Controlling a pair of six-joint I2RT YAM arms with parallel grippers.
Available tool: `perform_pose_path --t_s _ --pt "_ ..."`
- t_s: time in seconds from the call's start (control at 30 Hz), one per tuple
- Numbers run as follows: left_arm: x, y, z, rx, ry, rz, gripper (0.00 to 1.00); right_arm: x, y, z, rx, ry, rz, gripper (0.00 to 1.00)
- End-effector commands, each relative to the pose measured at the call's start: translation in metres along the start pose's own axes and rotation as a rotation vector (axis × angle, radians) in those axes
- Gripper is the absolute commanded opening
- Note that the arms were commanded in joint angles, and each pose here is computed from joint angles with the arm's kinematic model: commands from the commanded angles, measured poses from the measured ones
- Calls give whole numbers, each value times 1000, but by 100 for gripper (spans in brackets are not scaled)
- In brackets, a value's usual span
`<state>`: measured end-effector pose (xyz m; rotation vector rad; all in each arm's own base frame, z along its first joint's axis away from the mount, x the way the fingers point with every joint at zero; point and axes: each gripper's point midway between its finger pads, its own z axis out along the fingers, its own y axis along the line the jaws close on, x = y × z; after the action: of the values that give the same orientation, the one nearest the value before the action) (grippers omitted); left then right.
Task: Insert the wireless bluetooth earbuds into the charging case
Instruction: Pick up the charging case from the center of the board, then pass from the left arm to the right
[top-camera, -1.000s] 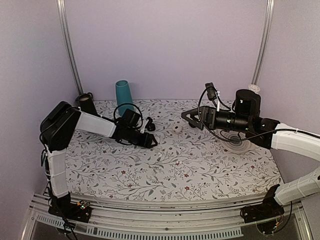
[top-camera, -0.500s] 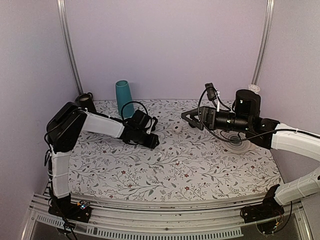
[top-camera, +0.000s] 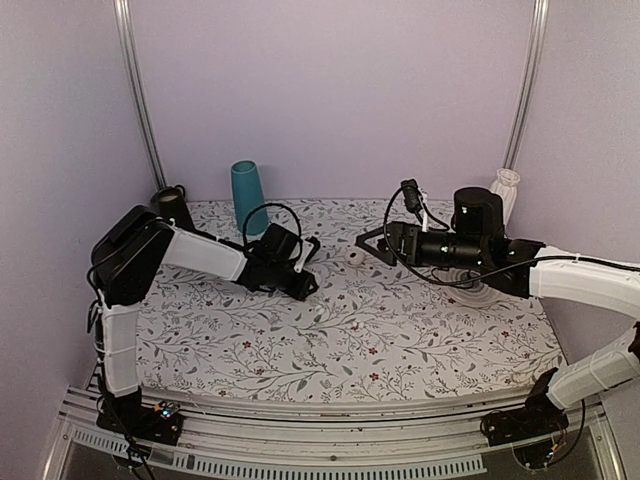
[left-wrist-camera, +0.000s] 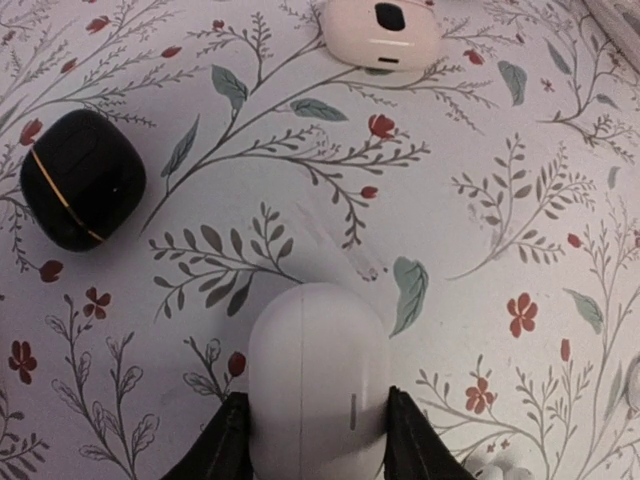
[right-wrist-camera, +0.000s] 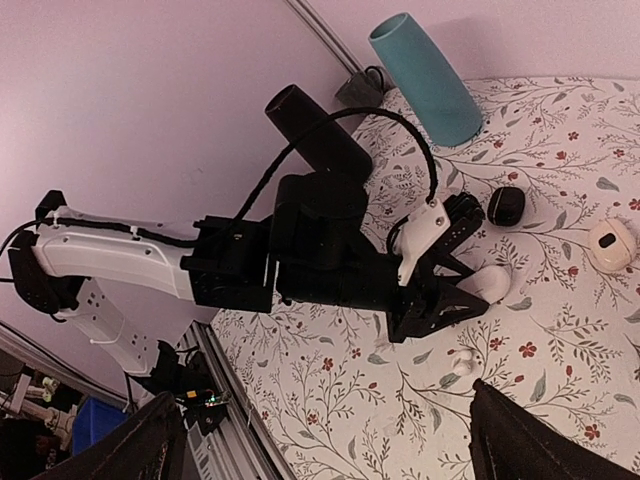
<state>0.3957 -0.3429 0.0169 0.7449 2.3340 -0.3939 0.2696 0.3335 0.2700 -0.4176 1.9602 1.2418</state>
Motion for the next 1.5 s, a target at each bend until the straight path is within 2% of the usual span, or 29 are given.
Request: perform_pose_path --t_s 0.0,0.2,0.47,0.87,1.3,1.47 --pt "-22 -17 -26 54 -127 90 27 7 -18 9 58 12 48 99" --pt "-57 -39 -83 95 -342 196 25 17 -29 23 67 53 76 99" --pt "-72 -85 -144 165 -516 359 24 23 -30 40 33 95 84 97" --pt "-79 -115 -190 145 -631 497 25 24 -13 48 -63 142 80 81" --pt "-81 -128 -200 127 -659 547 25 23 1 57 -114 153 90 67" --pt "-82 -131 -200 136 -663 545 25 22 3 59 -124 142 101 58"
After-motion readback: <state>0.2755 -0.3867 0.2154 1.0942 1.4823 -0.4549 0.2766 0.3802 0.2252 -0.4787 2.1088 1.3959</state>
